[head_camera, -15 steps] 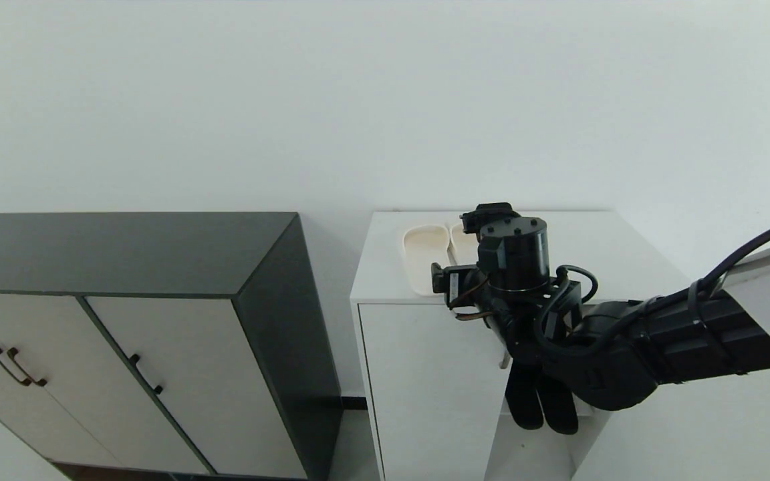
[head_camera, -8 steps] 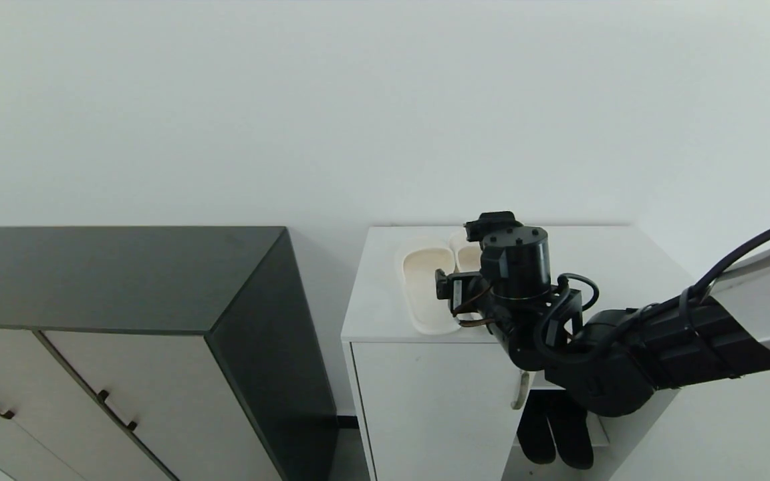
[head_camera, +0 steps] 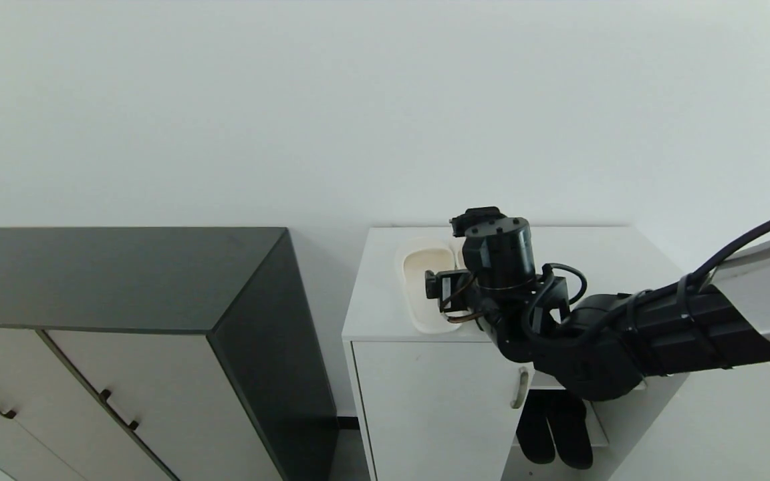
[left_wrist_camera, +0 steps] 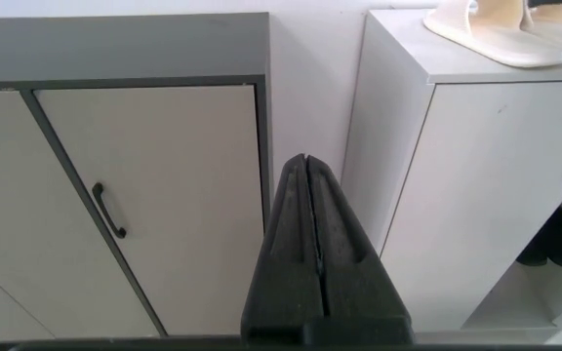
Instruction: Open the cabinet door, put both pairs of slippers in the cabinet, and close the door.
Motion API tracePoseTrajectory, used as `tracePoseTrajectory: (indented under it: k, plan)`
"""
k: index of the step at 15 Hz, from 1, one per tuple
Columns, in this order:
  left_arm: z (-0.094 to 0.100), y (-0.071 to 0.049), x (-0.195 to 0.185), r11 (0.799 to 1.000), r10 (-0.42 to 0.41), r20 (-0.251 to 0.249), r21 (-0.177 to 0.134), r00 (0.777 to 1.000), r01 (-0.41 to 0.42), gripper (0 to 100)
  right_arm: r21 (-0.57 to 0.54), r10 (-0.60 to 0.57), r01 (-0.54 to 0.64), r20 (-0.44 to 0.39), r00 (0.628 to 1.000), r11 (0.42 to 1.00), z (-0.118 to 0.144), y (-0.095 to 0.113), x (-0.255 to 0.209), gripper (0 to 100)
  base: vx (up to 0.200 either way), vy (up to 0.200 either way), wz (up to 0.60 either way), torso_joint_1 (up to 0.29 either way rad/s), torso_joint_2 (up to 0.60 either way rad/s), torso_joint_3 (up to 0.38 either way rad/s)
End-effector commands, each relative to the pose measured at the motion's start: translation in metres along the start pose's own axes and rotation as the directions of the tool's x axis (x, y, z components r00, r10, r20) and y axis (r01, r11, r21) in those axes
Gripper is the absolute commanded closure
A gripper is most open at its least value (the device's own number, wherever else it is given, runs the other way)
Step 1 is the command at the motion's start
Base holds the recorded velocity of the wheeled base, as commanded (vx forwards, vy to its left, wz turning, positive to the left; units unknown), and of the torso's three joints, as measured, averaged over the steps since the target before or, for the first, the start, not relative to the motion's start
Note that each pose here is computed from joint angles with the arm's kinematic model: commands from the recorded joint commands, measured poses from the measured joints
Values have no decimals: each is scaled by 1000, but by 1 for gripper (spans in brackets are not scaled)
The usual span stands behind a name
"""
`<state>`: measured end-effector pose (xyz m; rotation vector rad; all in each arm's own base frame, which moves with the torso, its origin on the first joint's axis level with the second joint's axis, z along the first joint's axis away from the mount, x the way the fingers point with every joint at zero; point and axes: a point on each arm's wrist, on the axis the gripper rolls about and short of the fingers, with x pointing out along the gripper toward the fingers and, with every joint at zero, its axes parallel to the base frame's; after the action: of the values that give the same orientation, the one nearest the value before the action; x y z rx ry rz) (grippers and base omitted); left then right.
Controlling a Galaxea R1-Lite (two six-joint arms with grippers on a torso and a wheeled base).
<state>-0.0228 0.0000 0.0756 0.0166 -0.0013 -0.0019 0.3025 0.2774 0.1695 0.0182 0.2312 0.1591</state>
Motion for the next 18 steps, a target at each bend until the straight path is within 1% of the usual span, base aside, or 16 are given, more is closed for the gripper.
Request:
tracePoseTrajectory:
  k: [1,6,12,18]
  plan:
    - [0,0,0,1000,-1,-1,0,1000,1,100,5,-15,15,-3,1000,1000,2,3,16,0,0,0,0,0,0,0]
    - [0,0,0,1000,-1,0,-1,1000,1,100,13,-50,50,-4,999,999,-9,4,53,0,0,0,0,0,0,0]
    - [0,0,0,1000,-3,-1,-1,1000,3,100,15,-52,52,-3,999,999,-9,11,67,0,0,0,0,0,0,0]
    - [0,0,0,1000,-4,-1,-1,1000,4,100,37,-77,76,21,997,996,-7,8,89,0,0,0,0,0,0,0]
